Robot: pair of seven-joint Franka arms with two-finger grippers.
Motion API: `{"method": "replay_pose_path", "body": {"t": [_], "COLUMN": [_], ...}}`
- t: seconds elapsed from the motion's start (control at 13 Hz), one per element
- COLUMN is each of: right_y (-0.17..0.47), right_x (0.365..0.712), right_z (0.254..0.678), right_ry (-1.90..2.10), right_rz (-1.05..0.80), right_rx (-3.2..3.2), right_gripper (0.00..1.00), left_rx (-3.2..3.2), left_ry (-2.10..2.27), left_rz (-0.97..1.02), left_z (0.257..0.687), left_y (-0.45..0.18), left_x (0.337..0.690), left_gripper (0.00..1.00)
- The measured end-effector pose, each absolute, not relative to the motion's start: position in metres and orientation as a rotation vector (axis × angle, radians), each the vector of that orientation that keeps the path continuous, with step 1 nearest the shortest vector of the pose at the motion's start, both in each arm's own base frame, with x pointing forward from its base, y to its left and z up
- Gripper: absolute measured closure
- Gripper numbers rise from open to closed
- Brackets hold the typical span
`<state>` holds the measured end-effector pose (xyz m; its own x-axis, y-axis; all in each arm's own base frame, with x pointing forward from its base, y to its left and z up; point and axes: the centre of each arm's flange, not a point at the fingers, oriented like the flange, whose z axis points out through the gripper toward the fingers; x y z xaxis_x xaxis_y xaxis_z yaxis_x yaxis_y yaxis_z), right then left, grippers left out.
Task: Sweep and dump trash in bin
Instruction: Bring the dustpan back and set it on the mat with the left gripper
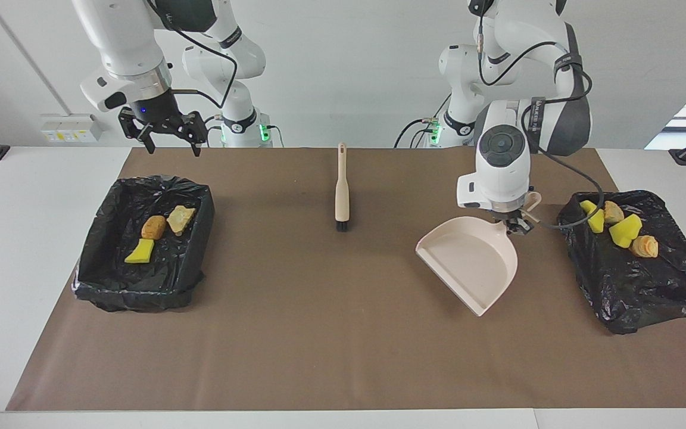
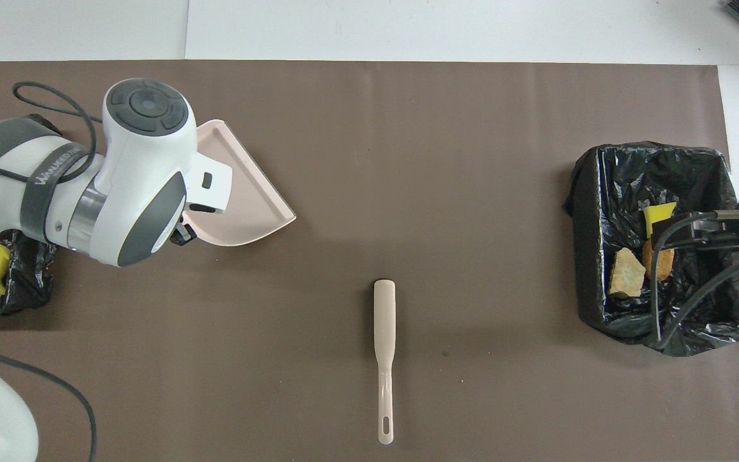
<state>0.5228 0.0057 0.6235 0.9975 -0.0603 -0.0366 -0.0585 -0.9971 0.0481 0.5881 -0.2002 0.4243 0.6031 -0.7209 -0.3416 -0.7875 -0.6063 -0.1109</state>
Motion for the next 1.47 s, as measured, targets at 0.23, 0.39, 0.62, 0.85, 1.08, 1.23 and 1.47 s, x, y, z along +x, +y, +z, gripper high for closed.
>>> {"method": "replay_pose_path", "body": {"t": [0.23, 0.39, 0.62, 0.85, 1.08, 1.23, 1.47], "right_y": [-0.011, -0.009, -0.003, 0.001, 0.01, 0.014, -0.003], "right_x": [0.523, 0.523, 0.52, 0.513, 0.512, 0.51, 0.507], "right_z": [0.623, 0.623, 0.629, 0.64, 0.645, 0.651, 0.657], "right_ry": [-0.135, -0.127, -0.069, -0.051, -0.024, -0.013, -0.061], "right_rz": [-0.064, -0.065, -0.069, -0.07, -0.052, -0.035, -0.017], "right_rx": [3.12, 3.121, 3.123, 3.123, 3.122, 3.123, 3.126], "right_gripper": [0.0, 0.0, 0.0, 0.0, 0.0, 0.0, 0.0], "left_rx": [-2.792, -2.916, -3.028, -3.166, -3.224, -3.266, -3.287], "left_ry": [0.914, 0.673, 0.337, 0.113, 0.069, 0.056, 0.042], "left_rz": [0.302, 0.255, 0.177, 0.119, 0.08, 0.078, 0.106], "left_z": [0.409, 0.406, 0.383, 0.357, 0.366, 0.368, 0.363], "left_y": [-0.284, -0.324, -0.381, -0.414, -0.426, -0.435, -0.438], "left_x": [0.587, 0.594, 0.612, 0.626, 0.627, 0.624, 0.623], "left_gripper": [0.67, 0.67, 0.67, 0.67, 0.67, 0.67, 0.67]}}
